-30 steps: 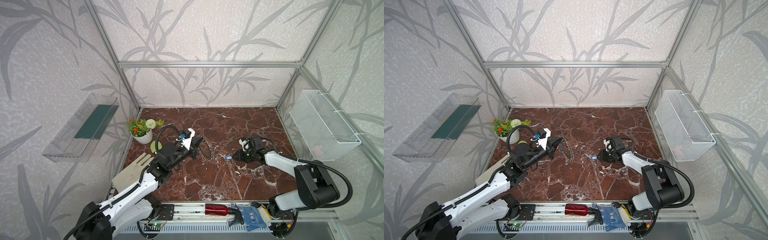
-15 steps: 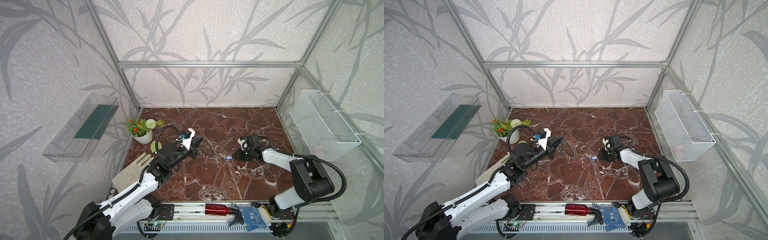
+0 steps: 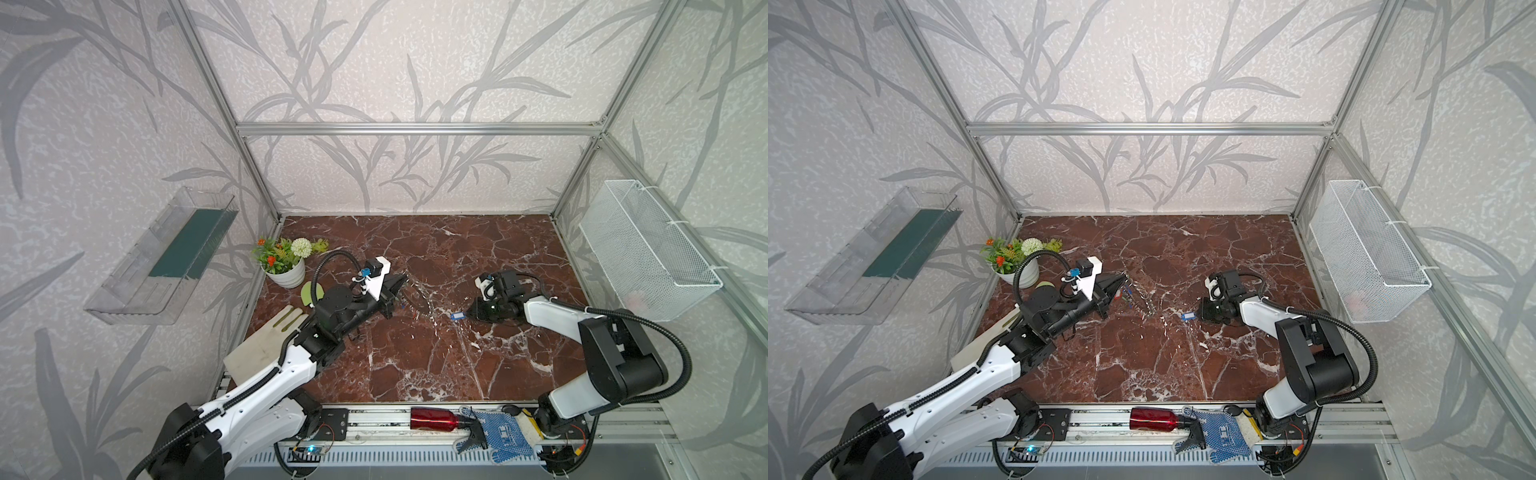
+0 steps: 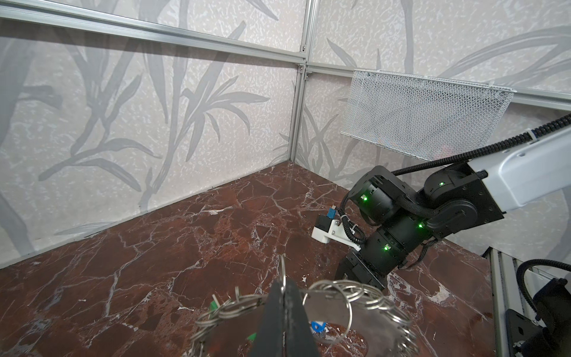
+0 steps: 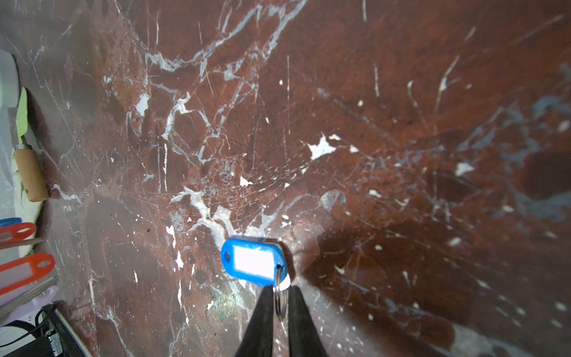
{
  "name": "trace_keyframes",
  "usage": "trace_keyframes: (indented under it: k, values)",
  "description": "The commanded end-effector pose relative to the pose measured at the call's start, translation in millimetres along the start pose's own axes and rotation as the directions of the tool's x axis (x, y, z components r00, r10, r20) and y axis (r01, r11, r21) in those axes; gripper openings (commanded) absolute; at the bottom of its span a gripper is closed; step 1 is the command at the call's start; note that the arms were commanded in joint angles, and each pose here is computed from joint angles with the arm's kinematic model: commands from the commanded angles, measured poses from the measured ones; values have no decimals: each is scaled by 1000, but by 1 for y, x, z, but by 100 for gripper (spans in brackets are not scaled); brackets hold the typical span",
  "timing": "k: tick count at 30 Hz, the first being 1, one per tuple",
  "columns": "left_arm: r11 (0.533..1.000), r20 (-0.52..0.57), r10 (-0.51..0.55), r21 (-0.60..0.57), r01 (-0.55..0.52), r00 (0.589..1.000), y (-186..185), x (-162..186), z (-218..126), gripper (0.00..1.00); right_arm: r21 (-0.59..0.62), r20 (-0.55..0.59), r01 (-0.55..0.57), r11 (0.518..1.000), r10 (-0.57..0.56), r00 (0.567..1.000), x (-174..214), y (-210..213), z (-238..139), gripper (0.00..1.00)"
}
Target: Put the keys on the keyring
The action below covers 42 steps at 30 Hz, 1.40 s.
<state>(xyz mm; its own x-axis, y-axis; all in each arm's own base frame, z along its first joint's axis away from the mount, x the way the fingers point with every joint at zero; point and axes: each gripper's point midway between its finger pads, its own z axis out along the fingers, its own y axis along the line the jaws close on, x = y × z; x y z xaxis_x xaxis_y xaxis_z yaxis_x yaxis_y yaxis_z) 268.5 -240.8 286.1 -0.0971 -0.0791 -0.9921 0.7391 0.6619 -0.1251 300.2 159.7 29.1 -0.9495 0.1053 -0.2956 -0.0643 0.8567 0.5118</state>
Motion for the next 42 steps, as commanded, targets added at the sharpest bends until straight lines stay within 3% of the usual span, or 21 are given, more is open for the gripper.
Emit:
trace_keyframes:
  k: [1, 22, 30, 36, 39, 42]
  values:
    - [999, 113, 21, 24, -24, 993, -6, -41, -2, 0, 6, -2, 10, 1000, -10, 1000, -4, 0, 0, 14]
    - [999, 114, 18, 31, -22, 993, -7, -42, -1, 0, -5, -8, 9, 1000, -9, 1000, -2, -1, 5, 7]
    - [999, 111, 34, 21, -37, 993, -6, -44, -1, 0, -52, 93, 94, 994, -89, 992, -21, 27, -32, 0]
    - [998, 111, 53, 20, -56, 992, -6, -49, -1, 0, 1, 217, 276, 961, -270, 938, -42, 61, -82, 0]
    - [998, 113, 58, 28, -61, 992, -8, -54, -1, 0, 16, 313, 388, 921, -373, 873, -53, 85, -105, 0]
    - [997, 111, 64, 42, -69, 992, -12, -60, -2, 0, -7, 472, 475, 880, -416, 777, -69, 112, -135, 0]
